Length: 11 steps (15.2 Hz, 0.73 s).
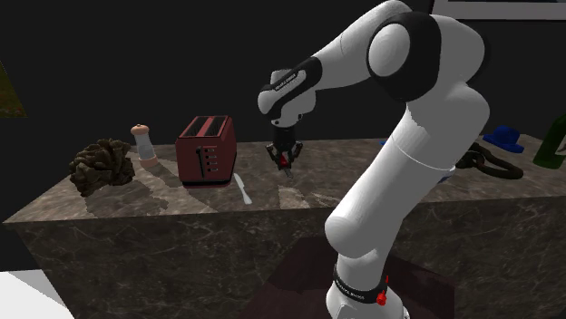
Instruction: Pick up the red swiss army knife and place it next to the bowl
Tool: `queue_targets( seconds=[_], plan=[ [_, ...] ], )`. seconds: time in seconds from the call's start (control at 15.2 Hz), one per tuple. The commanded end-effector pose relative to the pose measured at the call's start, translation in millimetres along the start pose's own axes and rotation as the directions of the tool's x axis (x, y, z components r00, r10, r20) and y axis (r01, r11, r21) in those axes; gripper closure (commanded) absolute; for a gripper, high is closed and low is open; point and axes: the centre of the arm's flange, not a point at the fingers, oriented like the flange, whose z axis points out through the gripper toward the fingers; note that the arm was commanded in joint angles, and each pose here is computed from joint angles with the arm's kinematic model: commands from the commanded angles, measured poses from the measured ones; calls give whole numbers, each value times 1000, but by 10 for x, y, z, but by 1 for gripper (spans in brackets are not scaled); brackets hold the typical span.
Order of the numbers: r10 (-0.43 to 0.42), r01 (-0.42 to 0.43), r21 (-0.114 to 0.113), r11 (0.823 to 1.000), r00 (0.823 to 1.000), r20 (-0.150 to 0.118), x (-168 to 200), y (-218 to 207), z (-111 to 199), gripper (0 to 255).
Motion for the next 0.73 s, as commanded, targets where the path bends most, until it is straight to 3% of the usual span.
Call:
queue_targets(
  seconds=[0.0, 0.66],
  plan=[
    [0, 0, 0, 1000, 1000, 0, 2, 2, -103, 255],
    [0, 0, 0, 1000, 1000, 0, -16, 5, -631, 255]
  ],
)
